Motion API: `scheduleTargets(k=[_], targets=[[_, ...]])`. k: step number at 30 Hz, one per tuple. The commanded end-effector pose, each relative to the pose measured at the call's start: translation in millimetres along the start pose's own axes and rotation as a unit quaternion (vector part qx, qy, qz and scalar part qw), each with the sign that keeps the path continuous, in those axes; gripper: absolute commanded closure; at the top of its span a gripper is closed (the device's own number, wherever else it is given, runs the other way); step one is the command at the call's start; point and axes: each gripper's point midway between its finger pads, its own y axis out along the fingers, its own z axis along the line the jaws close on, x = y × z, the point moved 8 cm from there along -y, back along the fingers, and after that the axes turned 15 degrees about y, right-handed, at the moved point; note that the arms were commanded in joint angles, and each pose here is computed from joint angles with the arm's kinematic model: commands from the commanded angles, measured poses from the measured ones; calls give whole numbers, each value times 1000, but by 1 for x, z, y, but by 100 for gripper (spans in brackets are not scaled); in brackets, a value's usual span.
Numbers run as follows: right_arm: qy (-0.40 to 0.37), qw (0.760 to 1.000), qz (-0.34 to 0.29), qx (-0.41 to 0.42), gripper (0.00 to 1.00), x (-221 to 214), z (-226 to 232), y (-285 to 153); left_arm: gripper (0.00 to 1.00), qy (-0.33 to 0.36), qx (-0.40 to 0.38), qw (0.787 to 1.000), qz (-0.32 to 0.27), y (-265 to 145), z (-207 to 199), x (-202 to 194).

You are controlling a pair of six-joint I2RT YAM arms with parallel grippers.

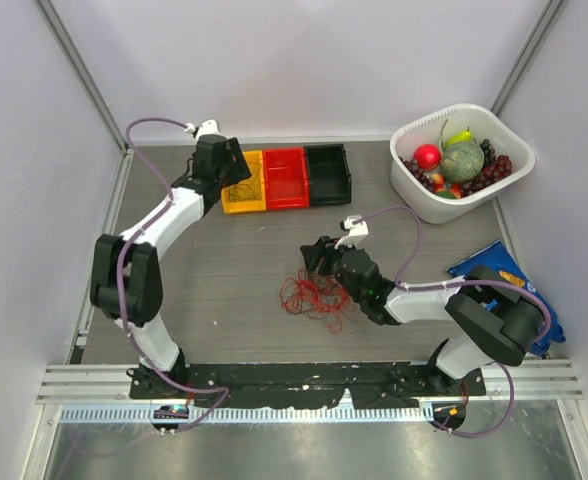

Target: Untangle the cables

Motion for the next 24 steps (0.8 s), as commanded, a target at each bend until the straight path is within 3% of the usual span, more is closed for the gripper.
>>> scheduleTargets(k=[1, 6, 10, 14, 20, 24], targets=[[9, 1000, -21, 20, 42, 10, 14, 7, 29, -11, -37, 999, -28, -55, -6, 7], [17, 999, -28, 23, 43, 14, 15, -2, 25, -47, -145, 988, -7, -116, -21, -41], [37, 999, -23, 19, 43, 20, 18, -11, 25, -85, -254, 963, 27, -161, -35, -89], [66, 997, -2, 31, 43, 19, 20, -25, 24, -89, -313, 944, 55, -197, -51, -140], [54, 995, 46, 72, 43, 0, 15, -61, 26, -51, -316, 942, 99, -204, -52, -184], [52, 987, 76, 130, 43, -17, 13, -76, 39, -34, -278, 954, 107, -185, -52, -191]])
